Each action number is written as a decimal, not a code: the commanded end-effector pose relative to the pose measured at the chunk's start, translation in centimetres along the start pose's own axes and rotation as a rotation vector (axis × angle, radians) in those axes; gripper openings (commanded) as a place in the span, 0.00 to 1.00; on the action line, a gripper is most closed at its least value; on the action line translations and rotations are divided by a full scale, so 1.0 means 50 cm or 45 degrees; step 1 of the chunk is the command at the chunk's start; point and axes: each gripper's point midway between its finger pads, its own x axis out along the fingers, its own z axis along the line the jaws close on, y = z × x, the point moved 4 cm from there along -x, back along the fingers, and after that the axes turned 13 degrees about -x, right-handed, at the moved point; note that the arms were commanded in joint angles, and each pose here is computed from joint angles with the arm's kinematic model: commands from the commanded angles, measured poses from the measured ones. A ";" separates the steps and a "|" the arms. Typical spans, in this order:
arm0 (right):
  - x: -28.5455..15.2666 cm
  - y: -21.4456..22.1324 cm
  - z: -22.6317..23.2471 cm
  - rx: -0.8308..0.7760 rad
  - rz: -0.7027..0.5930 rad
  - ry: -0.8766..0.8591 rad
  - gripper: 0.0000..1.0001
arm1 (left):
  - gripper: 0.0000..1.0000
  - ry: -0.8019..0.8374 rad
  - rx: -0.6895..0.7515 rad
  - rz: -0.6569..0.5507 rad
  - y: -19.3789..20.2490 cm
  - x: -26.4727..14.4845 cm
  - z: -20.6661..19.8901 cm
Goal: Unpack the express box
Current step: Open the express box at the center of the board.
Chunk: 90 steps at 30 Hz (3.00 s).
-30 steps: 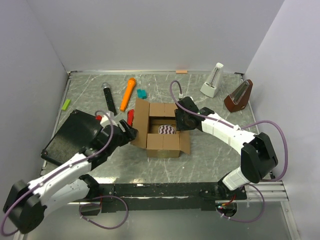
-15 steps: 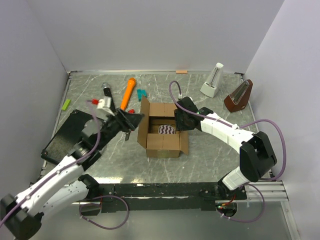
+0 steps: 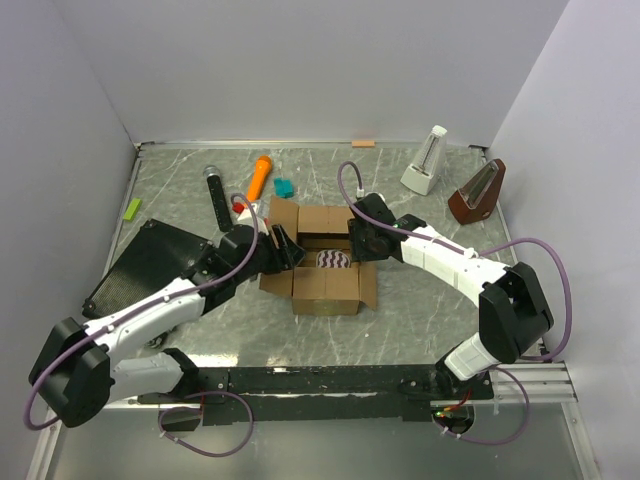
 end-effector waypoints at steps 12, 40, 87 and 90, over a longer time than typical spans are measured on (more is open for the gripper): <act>0.005 0.028 0.019 0.027 0.011 -0.107 0.47 | 0.61 -0.327 0.159 -0.048 -0.007 0.067 0.091; -0.184 -0.001 -0.014 0.026 -0.473 -0.101 0.80 | 0.16 0.189 1.049 0.491 0.031 0.159 0.009; -0.139 0.011 -0.094 -0.266 -0.315 0.596 0.91 | 0.13 0.105 1.058 0.618 0.046 0.169 0.038; -0.142 0.009 -0.104 -0.192 -0.327 0.560 0.88 | 0.11 0.092 1.077 0.601 0.045 0.165 0.042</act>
